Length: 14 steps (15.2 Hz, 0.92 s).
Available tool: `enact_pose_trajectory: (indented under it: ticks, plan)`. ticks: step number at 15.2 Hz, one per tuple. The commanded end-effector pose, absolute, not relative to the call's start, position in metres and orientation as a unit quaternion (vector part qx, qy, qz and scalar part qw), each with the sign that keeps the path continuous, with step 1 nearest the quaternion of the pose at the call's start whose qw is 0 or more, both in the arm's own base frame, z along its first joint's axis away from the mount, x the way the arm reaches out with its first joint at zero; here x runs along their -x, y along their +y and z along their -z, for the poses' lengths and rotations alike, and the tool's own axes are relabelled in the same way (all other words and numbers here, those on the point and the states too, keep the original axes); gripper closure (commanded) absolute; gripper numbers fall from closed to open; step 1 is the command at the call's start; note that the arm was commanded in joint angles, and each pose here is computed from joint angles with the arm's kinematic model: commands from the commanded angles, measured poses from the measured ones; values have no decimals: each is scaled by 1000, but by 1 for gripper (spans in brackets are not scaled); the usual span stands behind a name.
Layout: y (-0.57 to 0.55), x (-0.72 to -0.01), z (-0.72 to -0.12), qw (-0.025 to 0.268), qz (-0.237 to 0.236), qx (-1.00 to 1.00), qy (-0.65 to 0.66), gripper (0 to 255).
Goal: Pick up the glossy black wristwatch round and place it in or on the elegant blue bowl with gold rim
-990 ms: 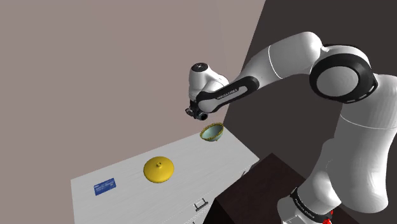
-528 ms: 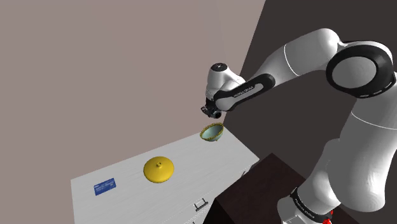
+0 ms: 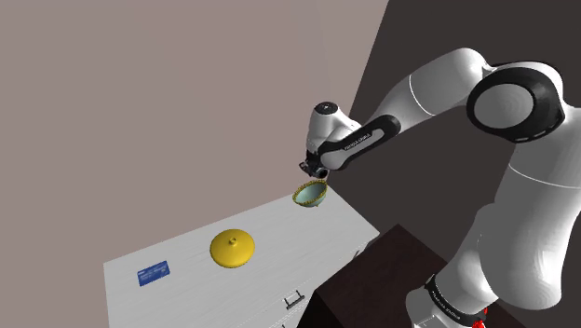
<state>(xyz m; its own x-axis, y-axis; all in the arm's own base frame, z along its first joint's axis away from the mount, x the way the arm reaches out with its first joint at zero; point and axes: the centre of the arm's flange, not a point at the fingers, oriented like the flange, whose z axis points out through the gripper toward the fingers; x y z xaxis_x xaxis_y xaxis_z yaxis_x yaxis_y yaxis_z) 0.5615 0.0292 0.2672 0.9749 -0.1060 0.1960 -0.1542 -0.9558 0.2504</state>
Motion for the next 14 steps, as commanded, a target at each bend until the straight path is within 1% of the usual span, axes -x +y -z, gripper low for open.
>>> enact_pose_trajectory:
  ticks: [1,7,14]
  plan:
    - [29,-561,-256,133,-91,-985,-66,255]
    - [29,-561,-224,133,-91,-985,-66,255]
    - [29,-561,-224,133,-91,-985,-66,255]
